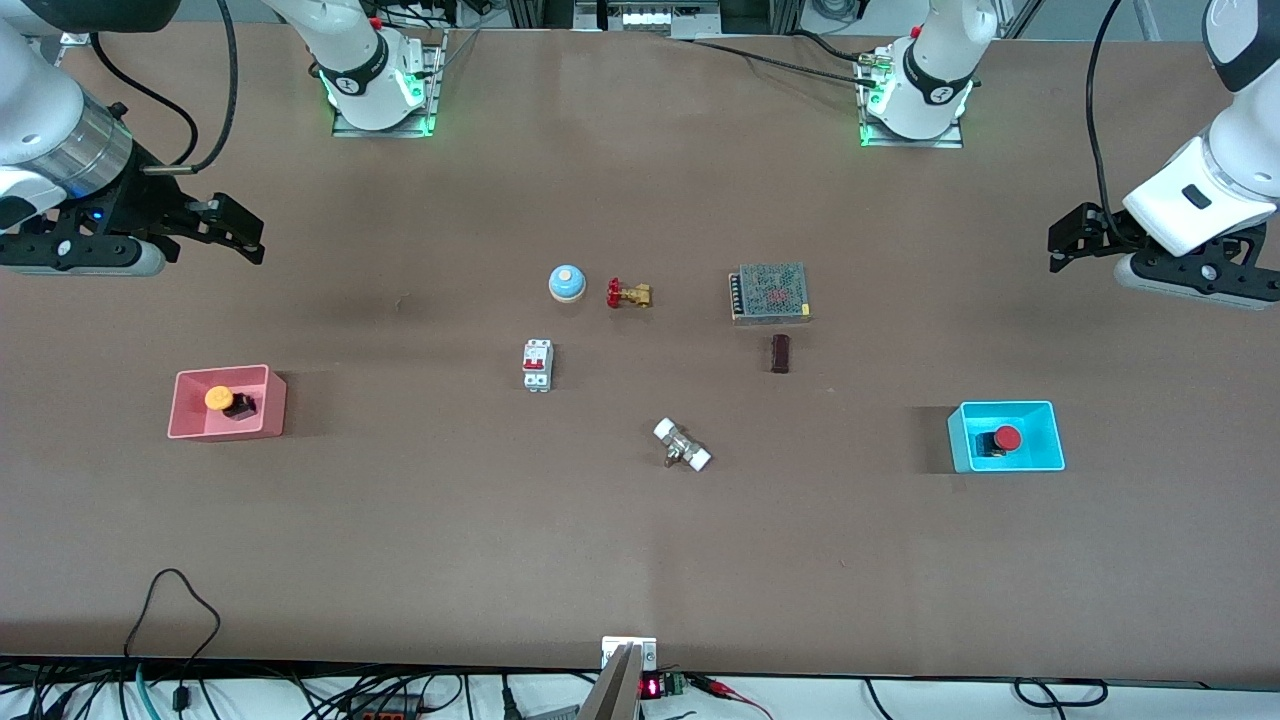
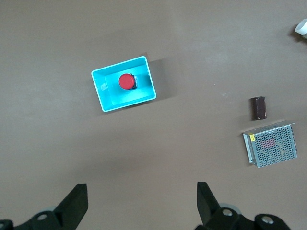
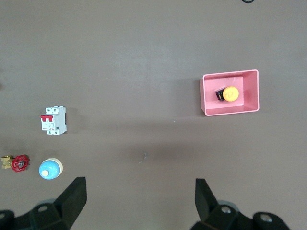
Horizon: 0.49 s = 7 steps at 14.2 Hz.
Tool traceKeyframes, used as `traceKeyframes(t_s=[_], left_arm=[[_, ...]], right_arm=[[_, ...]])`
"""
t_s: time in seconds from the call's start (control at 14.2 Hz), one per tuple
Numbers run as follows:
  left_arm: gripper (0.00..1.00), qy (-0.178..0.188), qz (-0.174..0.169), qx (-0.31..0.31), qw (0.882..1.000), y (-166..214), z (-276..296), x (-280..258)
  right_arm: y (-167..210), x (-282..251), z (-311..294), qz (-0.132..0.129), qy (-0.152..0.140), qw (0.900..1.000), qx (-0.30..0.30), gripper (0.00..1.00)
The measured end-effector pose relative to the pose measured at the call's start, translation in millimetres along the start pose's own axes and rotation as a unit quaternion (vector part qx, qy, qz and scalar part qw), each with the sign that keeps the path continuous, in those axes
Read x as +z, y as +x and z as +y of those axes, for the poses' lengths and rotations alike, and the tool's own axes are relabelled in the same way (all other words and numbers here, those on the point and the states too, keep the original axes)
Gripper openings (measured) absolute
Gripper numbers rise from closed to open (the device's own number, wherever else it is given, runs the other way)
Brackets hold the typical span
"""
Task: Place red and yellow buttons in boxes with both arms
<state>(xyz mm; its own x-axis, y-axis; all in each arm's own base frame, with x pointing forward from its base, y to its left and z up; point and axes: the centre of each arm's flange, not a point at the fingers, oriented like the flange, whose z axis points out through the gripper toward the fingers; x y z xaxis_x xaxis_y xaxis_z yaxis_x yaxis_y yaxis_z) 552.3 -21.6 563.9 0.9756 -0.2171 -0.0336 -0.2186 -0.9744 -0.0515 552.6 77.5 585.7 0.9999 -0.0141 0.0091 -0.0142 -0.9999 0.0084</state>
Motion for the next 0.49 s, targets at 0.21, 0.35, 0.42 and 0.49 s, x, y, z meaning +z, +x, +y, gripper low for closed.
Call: traceKeyframes(t_s=[0.21, 0.35, 0.42, 0.49], left_arm=[[1.0, 0.0, -0.001, -0.004, 1.0, 0.1, 1.8, 0.1], [1.0, 0.0, 0.001, -0.005, 1.0, 0.7, 3.6, -1.9], [1.0, 0.001, 0.002, -0.004, 1.0, 1.1, 5.1, -4.2], [1.0, 0.001, 0.002, -0.004, 1.0, 1.0, 6.4, -5.9]], right_arm=[[0.5, 1.7, 0.0, -0.002, 0.0, 1.0, 0.0, 1.0], [0.6, 1.7, 0.7, -0.002, -0.004, 1.0, 0.0, 1.0], [0.6, 1.7, 0.8, -0.002, -0.005, 1.0, -0.001, 1.0], [0.6, 1.7, 0.8, -0.002, -0.005, 1.0, -0.001, 1.0]])
